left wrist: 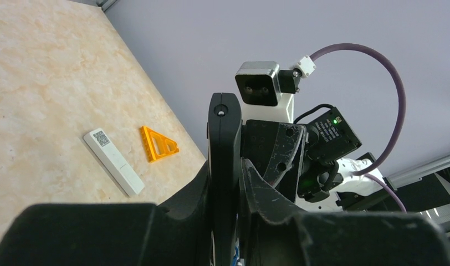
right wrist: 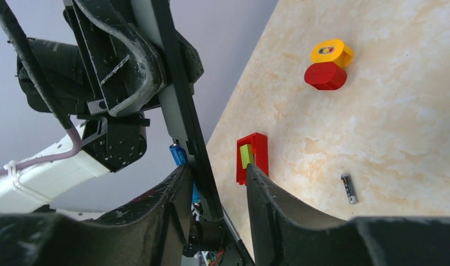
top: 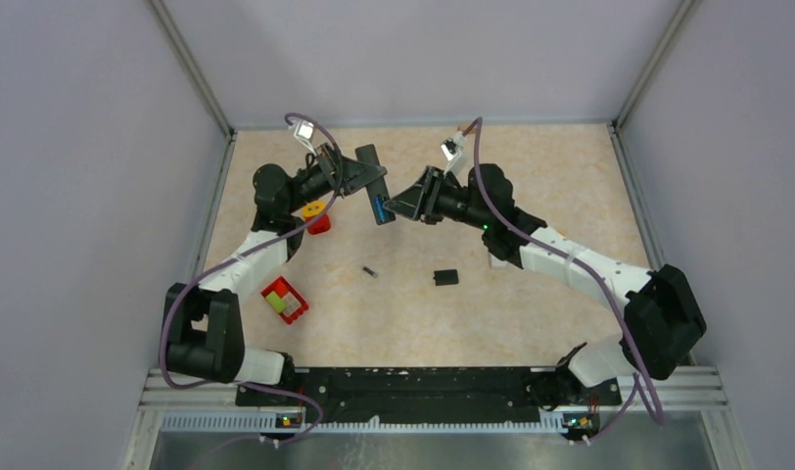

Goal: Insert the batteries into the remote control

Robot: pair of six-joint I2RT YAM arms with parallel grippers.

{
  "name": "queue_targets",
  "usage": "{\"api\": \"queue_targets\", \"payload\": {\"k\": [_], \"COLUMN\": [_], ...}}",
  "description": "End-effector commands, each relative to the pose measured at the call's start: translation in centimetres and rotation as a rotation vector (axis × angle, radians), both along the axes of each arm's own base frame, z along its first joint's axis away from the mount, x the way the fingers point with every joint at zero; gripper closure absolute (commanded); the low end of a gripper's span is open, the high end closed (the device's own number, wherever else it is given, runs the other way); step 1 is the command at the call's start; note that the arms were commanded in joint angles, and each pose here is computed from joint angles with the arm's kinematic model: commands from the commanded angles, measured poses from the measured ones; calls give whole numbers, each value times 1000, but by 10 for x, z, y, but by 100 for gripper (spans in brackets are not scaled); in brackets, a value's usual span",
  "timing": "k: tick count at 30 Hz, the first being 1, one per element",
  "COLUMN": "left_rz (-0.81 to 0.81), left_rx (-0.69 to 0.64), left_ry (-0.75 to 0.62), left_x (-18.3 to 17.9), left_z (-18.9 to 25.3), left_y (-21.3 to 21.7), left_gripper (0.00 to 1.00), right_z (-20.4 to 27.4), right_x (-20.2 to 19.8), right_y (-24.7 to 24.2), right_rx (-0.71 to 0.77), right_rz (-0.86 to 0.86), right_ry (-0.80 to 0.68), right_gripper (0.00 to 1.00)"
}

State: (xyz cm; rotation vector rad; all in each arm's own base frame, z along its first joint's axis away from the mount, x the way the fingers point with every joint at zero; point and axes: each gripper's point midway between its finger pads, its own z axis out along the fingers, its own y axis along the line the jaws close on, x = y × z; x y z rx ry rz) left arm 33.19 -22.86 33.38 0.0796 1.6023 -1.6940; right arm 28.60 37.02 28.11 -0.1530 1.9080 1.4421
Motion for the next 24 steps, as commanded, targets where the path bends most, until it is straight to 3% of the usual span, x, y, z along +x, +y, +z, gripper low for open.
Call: {"api": "queue_targets", "payload": {"k": [1,3,8,10,24], "left_rz": [5,12,19,21,14], "left_rx": [-46,-46,-46,-48,-50], "left_ry": [-149,-147,-133,-133,-141], "left_x": [-19,-17,-14,-13,-17], "left_z": [43,42,38,37,39], "left_y": [6,7,8,8,8], "left_gripper": [100,100,100,100,100], "right_z": [10,21,44,47,46], "right_x": [10,7,-1,-2,3], "right_y": [-28,-32,-30,-23,7], "right_rx": [-6,19,102,142,231], "right_rz": [-139,-149,-112,-79,41], "right_ry": [42,30,17,28,104], "right_gripper": [58,53,31,28,30]}}
